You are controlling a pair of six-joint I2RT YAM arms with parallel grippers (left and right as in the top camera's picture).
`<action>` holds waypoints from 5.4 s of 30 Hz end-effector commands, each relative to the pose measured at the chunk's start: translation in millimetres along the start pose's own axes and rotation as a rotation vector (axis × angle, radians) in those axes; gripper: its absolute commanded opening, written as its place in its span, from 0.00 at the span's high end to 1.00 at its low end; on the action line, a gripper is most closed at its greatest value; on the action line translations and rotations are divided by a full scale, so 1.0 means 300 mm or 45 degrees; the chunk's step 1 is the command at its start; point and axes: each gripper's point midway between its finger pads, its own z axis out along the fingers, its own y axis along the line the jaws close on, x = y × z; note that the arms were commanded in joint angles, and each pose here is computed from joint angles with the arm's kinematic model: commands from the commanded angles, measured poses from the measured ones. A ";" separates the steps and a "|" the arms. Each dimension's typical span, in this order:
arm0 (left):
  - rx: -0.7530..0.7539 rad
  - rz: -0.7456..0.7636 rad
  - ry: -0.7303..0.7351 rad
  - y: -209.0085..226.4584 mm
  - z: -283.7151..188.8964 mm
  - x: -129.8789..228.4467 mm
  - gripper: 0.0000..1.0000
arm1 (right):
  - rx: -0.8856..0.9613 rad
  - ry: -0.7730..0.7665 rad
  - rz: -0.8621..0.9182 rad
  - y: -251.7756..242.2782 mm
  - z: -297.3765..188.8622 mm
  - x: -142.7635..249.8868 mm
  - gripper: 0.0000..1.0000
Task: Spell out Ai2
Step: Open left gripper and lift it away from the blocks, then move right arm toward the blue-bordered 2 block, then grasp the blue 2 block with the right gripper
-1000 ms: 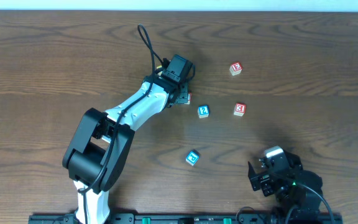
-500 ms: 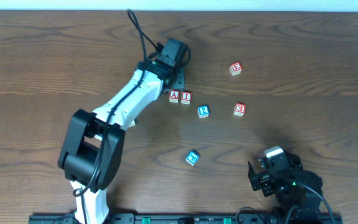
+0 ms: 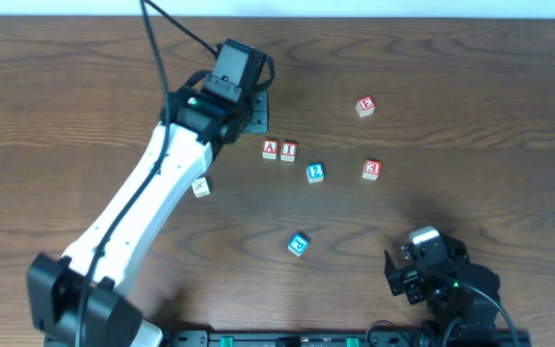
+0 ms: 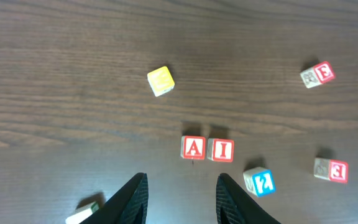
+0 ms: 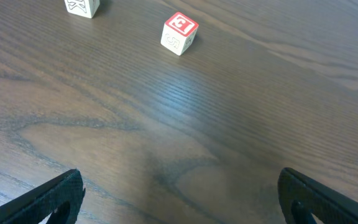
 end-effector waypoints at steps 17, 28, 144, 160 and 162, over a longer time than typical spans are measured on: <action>0.033 0.025 0.019 -0.004 -0.069 0.014 0.63 | 0.000 0.007 -0.012 0.001 0.006 0.010 0.01; 0.029 0.027 0.029 -0.002 -0.068 0.021 0.62 | 0.000 0.007 -0.012 0.001 0.006 0.010 0.01; -0.083 -0.087 0.135 0.395 0.020 -0.023 0.04 | -0.315 0.791 0.099 0.389 0.662 -0.319 0.53; -0.083 -0.087 0.137 0.395 0.021 -0.023 0.05 | -0.334 0.851 0.123 0.408 0.670 -0.272 0.59; -0.083 -0.087 0.136 0.395 0.020 -0.023 0.05 | -0.334 0.853 0.122 0.409 0.672 -0.269 0.62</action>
